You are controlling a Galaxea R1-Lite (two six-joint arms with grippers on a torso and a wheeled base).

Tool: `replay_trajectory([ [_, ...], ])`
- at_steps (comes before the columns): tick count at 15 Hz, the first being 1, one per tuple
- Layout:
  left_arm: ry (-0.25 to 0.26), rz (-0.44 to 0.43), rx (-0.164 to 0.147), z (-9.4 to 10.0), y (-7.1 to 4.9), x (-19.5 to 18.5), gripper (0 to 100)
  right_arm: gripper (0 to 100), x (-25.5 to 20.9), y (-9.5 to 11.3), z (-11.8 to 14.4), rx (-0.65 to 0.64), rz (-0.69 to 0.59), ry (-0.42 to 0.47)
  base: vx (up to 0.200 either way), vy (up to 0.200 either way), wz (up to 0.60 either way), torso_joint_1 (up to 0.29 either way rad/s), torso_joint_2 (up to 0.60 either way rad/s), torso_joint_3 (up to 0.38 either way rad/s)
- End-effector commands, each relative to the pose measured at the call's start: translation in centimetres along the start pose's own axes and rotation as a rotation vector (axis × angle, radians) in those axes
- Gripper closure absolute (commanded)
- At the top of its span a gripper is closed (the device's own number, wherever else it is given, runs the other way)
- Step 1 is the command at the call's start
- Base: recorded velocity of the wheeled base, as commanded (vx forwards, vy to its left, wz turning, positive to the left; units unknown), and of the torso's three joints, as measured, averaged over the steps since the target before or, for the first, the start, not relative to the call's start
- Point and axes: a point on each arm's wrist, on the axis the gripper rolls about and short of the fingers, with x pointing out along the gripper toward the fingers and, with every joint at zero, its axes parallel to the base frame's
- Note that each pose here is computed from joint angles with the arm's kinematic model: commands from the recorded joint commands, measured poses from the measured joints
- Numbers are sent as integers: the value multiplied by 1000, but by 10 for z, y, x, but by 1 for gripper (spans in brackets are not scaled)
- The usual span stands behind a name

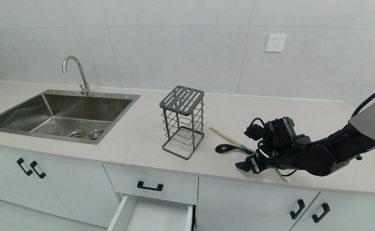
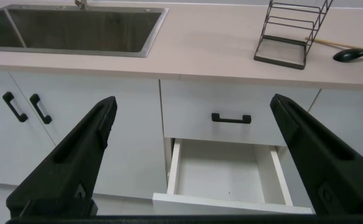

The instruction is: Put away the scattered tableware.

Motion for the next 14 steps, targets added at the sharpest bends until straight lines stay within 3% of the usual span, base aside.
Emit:
replay_trajectory([
  [1,1,0,0,0,0,0,0,0,-3,4,1,-10,8,-5,0,0,0,0,0,0],
  [14,1,0,0,0,0,0,0,0,-13,11,-1,-20,18,-28,0,0,0,0,0,0],
])
